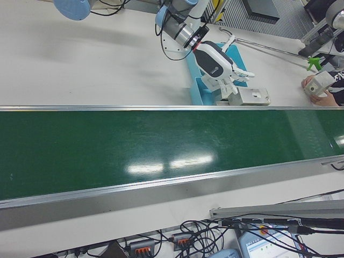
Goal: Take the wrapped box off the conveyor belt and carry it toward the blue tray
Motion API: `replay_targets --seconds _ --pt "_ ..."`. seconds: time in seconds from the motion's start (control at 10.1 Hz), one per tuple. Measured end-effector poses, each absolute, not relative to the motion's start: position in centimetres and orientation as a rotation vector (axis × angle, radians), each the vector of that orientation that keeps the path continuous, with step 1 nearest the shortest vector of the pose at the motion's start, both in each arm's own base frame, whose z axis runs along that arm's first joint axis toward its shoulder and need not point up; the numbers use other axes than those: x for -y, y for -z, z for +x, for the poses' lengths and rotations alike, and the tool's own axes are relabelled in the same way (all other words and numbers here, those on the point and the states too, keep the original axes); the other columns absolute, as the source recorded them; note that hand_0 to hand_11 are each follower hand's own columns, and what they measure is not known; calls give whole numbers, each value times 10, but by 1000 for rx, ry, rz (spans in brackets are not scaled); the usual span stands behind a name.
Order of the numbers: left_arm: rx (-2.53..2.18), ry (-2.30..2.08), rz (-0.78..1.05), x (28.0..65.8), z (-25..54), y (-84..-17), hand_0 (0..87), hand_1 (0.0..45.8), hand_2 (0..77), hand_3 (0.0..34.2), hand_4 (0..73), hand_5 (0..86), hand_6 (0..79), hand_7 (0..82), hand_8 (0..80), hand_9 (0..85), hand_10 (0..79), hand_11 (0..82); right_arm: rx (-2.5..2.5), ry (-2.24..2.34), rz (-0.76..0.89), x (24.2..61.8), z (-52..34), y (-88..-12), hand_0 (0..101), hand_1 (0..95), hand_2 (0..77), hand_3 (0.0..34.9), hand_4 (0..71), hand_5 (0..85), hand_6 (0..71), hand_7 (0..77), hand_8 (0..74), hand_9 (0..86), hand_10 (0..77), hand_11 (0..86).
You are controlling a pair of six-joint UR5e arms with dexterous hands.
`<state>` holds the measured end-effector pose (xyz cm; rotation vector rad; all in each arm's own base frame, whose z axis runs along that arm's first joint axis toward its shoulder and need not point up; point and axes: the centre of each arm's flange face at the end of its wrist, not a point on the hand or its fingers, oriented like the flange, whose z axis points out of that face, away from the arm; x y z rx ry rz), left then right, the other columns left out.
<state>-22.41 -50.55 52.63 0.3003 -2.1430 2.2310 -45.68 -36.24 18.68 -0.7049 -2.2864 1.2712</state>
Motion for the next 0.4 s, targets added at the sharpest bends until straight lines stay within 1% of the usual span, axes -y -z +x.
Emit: replay_targets --seconds 0.1,0.2,0.3,0.4 --pt "2143 -2231 300 505 -224 -526 0 0 11 0 0 11 0 5 5 0 5 0 2323 -1284 -698 378 -429 -180 472 120 44 245 98 98 5 180 0 16 0 11" --pt "2143 -2231 300 505 -224 -526 0 0 11 0 0 11 0 5 5 0 5 0 2348 -1302 -694 390 -404 -175 472 120 55 240 115 109 27 207 0 16 0 11" --pt "2143 -2231 300 505 -224 -526 0 0 5 0 0 5 0 5 5 0 5 0 2373 -1316 -687 404 -375 -172 472 120 55 240 115 109 27 207 0 16 0 11" --pt "2143 -2231 300 505 -224 -526 0 0 5 0 0 5 0 5 5 0 5 0 2400 -1326 -676 422 -343 -169 487 136 87 239 142 136 44 235 0 27 0 11"
